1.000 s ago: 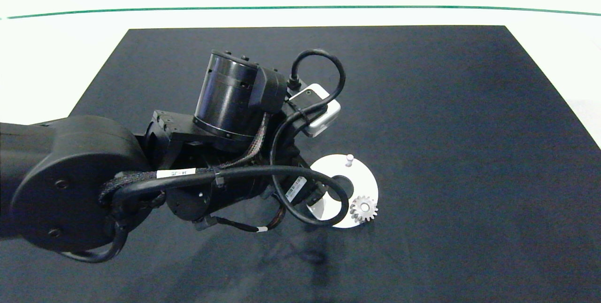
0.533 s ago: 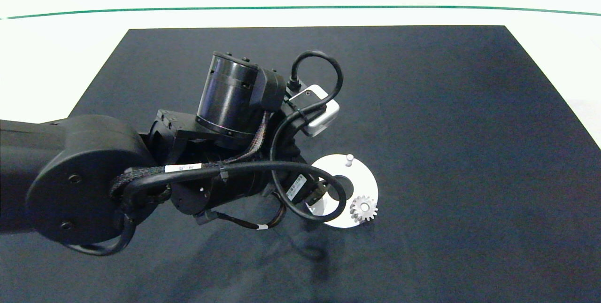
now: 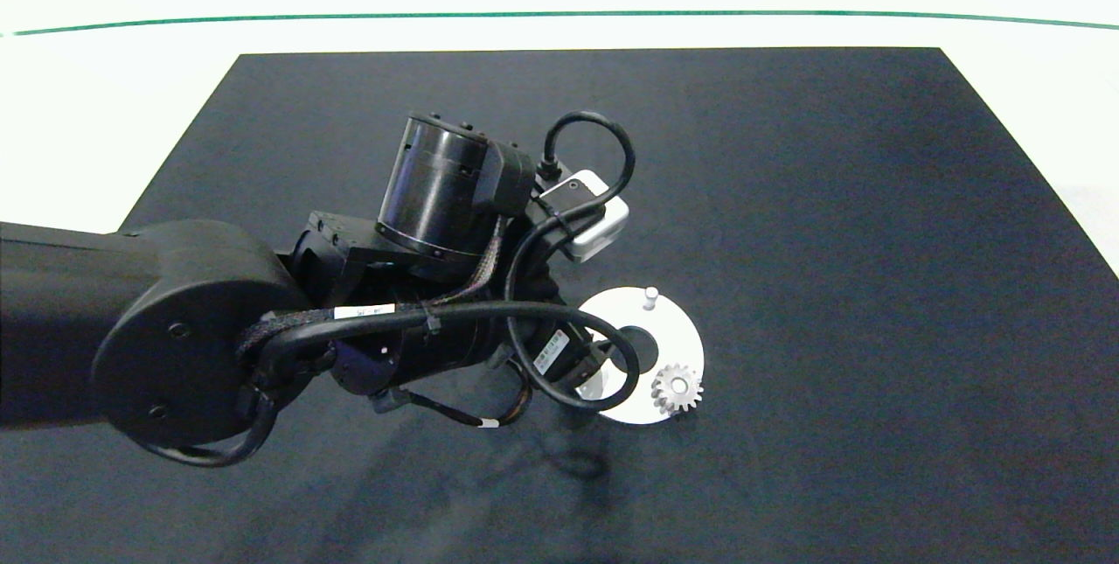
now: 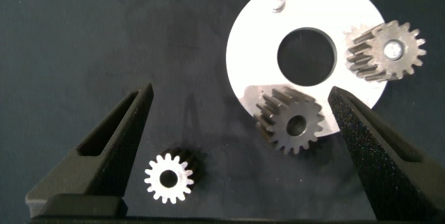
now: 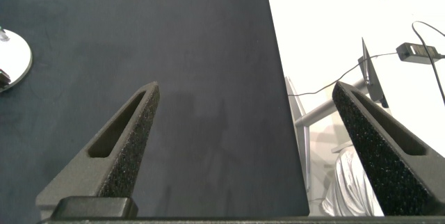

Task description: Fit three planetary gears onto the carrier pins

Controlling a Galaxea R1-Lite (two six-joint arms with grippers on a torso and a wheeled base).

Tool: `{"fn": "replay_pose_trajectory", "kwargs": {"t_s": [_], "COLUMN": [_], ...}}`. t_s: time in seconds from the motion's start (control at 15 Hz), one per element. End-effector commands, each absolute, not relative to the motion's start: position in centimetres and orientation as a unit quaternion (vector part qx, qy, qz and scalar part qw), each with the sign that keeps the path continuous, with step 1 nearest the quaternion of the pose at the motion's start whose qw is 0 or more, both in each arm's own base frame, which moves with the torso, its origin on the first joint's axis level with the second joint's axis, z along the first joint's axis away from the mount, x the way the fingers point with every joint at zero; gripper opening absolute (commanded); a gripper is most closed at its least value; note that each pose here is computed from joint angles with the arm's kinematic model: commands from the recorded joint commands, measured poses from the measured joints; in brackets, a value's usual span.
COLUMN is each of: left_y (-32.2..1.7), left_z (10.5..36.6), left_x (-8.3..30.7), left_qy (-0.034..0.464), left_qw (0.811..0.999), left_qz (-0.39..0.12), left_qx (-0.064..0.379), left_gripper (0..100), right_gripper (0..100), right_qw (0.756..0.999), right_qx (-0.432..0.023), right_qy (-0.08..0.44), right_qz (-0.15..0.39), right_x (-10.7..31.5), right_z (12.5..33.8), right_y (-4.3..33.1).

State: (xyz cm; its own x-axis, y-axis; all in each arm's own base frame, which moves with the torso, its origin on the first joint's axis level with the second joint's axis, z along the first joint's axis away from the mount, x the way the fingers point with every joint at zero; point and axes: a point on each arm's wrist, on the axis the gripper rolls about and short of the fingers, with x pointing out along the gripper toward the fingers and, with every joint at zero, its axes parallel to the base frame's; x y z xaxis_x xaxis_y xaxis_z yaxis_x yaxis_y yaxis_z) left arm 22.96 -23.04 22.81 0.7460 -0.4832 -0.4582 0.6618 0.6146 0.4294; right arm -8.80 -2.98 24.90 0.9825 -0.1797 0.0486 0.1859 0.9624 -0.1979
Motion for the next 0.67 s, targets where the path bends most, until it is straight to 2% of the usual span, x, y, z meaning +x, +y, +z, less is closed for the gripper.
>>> {"fn": "replay_pose_trajectory", "kwargs": {"t_s": [0.07,0.67], "left_y": [-22.86,-22.22], "left_z": [22.57,22.56], "left_x": [23.4,24.04], "left_qy": [0.154,0.154], "left_qw": [0.886,0.885], "left_qz": [-0.32,-0.328], "left_qx": [0.299,0.292], "left_gripper": [100,100], "right_gripper": [100,100], "right_qw": [0.99,0.989], "right_qx": [-0.104,-0.107], "right_qy": [-0.016,-0.019], "right_qz": [-0.093,-0.096], "right_x": [-8.93,-9.2], "right_z": [24.85,24.73], "right_y": [-3.02,-3.04]}}
